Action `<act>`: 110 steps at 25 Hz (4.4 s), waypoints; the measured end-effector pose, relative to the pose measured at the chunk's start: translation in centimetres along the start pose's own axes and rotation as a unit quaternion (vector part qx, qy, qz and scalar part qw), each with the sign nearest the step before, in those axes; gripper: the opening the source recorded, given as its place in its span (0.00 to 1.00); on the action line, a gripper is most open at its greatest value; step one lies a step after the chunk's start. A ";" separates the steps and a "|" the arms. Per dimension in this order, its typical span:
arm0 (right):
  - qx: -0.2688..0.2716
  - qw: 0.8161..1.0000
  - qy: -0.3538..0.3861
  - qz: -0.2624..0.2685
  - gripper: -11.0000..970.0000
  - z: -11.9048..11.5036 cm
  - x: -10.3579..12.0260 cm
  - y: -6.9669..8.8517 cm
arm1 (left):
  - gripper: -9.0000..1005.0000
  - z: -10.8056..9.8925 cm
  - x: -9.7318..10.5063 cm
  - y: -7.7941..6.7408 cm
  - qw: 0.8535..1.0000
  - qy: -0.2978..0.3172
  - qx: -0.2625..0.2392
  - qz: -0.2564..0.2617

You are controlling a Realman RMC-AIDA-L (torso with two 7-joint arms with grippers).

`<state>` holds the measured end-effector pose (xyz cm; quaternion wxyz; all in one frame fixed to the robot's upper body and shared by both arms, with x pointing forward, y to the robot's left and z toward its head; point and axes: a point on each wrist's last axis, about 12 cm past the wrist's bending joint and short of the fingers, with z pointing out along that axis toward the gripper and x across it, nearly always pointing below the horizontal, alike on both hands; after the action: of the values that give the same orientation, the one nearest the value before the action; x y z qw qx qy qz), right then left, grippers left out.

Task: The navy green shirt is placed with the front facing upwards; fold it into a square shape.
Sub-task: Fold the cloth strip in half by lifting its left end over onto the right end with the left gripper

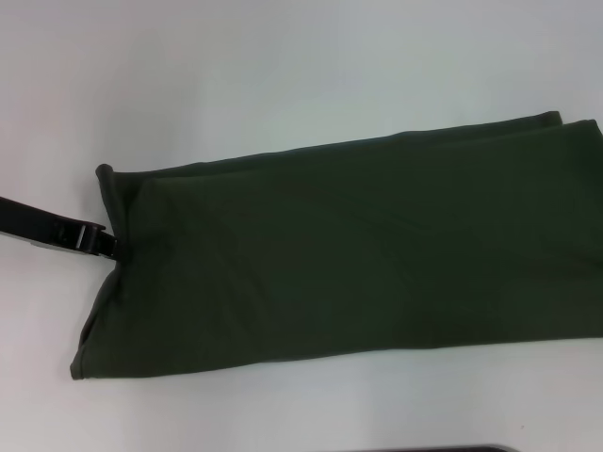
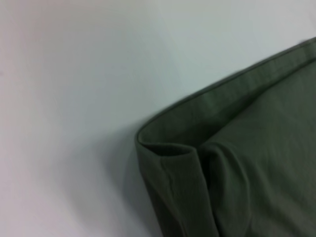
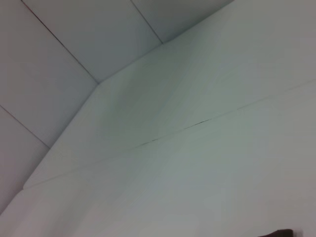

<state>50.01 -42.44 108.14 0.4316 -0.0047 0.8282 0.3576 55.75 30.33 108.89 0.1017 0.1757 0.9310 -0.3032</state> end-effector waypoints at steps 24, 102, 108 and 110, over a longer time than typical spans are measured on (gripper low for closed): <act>-0.001 1.000 0.000 -0.002 0.94 0.1 0.0 0.0 | 0.01 -0.8 -1.4 -1.6 0.999 -0.021 0.036 0.021; -0.022 0.999 0.023 -0.008 0.94 2.1 0.2 0.9 | 0.01 -7.0 -0.4 0.7 0.996 -0.094 0.010 0.011; -0.023 0.999 0.023 -0.008 0.94 2.1 0.1 1.0 | 0.01 -7.5 0.1 1.5 0.995 -0.100 0.009 0.003; -0.023 0.999 0.023 -0.008 0.94 2.1 0.1 1.0 | 0.01 -7.7 0.3 1.6 0.995 -0.102 0.008 0.000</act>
<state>51.12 -40.43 107.82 0.4149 -0.0300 0.8294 0.3728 55.50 36.26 114.08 0.1949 0.1441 0.9135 -0.3268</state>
